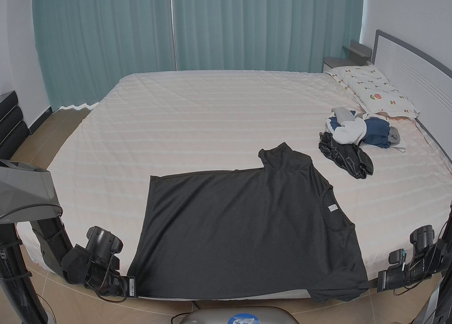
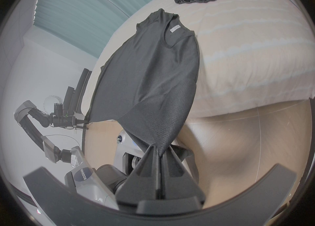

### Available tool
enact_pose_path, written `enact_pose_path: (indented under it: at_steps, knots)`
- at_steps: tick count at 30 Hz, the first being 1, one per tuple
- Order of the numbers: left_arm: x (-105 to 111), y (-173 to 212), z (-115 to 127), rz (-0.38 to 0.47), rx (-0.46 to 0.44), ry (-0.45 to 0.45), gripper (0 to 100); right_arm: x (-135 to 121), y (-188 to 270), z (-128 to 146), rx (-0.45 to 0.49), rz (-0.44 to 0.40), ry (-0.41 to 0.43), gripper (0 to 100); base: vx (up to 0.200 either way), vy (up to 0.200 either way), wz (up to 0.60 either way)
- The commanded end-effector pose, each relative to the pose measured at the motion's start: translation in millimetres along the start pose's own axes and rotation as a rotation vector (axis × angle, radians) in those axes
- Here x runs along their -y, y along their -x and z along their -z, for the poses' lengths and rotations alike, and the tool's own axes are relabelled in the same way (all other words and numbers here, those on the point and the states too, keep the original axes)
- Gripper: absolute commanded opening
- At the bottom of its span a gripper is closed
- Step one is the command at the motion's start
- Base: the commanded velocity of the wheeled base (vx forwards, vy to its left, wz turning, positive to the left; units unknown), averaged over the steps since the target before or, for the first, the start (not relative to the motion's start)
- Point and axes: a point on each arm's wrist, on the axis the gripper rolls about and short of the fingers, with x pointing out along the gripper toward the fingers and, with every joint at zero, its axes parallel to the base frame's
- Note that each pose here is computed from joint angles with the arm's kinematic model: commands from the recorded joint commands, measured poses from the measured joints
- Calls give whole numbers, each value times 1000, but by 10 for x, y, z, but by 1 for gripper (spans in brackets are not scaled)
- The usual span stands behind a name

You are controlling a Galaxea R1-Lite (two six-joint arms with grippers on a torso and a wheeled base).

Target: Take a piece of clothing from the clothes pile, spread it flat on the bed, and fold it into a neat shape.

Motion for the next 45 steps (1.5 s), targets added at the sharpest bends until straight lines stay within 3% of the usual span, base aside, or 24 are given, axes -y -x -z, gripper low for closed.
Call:
enact_pose_path:
  at_steps: [1, 6, 19, 29, 40, 45]
  knots:
    - [47, 143, -19, 29, -12, -25, 0, -92, 113, 66, -11, 0, 10, 0, 0, 0, 0]
    - [74, 199, -109, 55, -27, -22, 0, -140, 147, 51, 6, -5, 37, 0, 0, 0, 0]
    - [7, 415, -504, 152, 135, 167, 0, -127, 126, -207, 189, -100, 115, 0, 0, 0, 0]
    - [7, 565, -666, 221, 205, 266, 0, -141, 94, -430, 258, -131, 154, 0, 0, 0, 0]
    - [-53, 647, -673, 218, 232, 291, 0, -178, 153, -520, 334, -131, 203, 0, 0, 0, 0]
    - [-34, 627, -653, 223, 220, 285, 0, -229, 227, -572, 377, -149, 173, 0, 0, 0, 0]
